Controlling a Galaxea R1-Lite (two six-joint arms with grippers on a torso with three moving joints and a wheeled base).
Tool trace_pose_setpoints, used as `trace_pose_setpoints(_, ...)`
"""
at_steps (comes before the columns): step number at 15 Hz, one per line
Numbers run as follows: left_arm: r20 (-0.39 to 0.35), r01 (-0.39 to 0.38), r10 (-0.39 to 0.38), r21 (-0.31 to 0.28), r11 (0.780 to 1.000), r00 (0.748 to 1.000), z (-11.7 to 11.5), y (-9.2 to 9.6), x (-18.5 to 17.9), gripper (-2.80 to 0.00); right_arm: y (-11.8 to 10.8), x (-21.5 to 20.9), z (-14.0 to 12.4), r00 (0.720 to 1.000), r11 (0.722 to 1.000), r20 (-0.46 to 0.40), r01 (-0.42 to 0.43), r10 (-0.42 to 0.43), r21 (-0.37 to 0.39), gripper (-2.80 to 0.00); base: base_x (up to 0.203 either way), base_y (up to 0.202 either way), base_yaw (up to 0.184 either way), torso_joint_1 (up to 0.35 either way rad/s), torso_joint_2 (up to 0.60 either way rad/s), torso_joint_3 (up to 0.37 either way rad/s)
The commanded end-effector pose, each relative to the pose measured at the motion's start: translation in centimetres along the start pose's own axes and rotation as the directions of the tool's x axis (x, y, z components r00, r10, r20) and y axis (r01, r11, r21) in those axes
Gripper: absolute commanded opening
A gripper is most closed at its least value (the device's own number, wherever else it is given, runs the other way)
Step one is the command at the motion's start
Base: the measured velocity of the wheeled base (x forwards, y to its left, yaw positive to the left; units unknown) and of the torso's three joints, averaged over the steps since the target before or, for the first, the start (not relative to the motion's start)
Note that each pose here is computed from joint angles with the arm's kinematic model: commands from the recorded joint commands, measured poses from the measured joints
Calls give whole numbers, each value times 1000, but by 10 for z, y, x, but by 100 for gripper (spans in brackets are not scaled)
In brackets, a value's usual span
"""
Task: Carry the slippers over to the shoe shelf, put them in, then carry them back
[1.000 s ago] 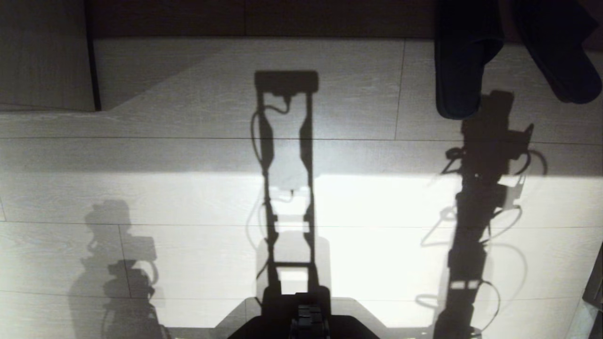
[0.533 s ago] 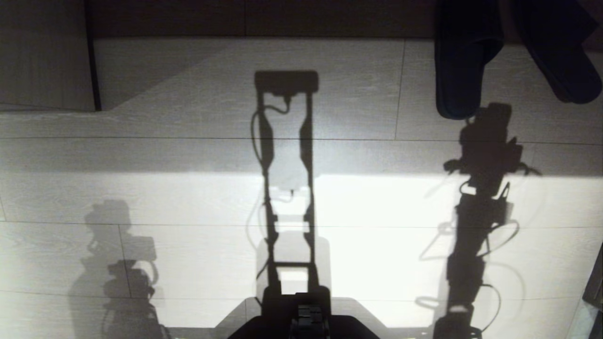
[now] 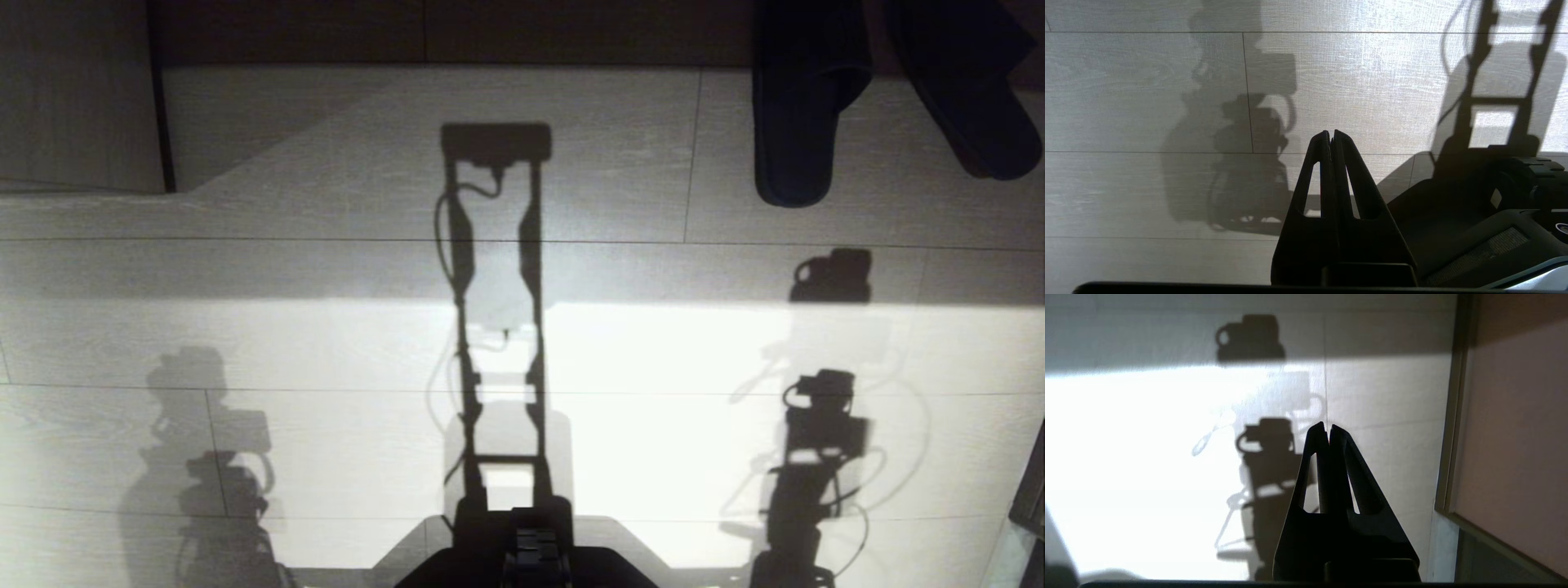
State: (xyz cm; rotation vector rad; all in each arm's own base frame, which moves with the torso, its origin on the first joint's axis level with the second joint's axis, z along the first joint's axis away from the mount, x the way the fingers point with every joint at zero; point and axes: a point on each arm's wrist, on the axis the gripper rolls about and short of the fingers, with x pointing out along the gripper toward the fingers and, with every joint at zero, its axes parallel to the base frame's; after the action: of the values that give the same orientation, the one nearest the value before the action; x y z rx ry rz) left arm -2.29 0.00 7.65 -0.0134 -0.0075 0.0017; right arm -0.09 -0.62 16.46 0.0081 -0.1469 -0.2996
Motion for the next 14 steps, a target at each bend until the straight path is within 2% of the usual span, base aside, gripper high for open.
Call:
trace_pose_setpoints(1,0,-1,1,0,1000,1000,0,0,0,-280,-6,-24,-31,998,998,47,-48,50,-28,-280,0,0,0,0,0,0)
trace_pose_setpoints(3,0,-1,1,0,1000,1000,0,0,0,-280,-7,-32,-58,994,993,40,-102,105,-67,-280,0,0,0,0,0,0)
trace_pose_setpoints(4,0,0,0,0,1000,1000,0,0,0,-280,-6,-33,-66,986,984,22,-165,167,-64,-280,0,0,0,0,0,0)
trace_pose_setpoints(6,0,0,0,0,1000,1000,0,0,0,-280,-5,-34,-72,973,973,-21,-230,229,-37,-280,0,0,0,0,0,0)
trace_pose_setpoints(7,0,-1,1,0,1000,1000,0,0,0,-280,-4,-34,-78,955,957,-74,-289,286,-28,-280,0,0,0,0,0,0)
trace_pose_setpoints(8,0,-1,1,0,1000,1000,0,0,0,-280,-4,-35,-86,942,952,-156,-306,298,-28,-280,0,0,0,0,0,0)
trace_pose_setpoints(9,0,0,0,0,1000,1000,0,0,0,-280,-3,-36,-87,938,949,-165,-314,305,-29,-280,0,0,0,0,0,0)
trace_pose_setpoints(10,0,0,0,0,1000,1000,0,0,0,-280,-3,-35,-84,941,948,-139,-316,309,-27,-280,0,0,0,0,0,0)
trace_pose_setpoints(14,0,-1,1,0,1000,1000,0,0,0,-280,-3,-35,-84,941,950,-139,-313,307,-22,-280,0,0,0,0,0,0)
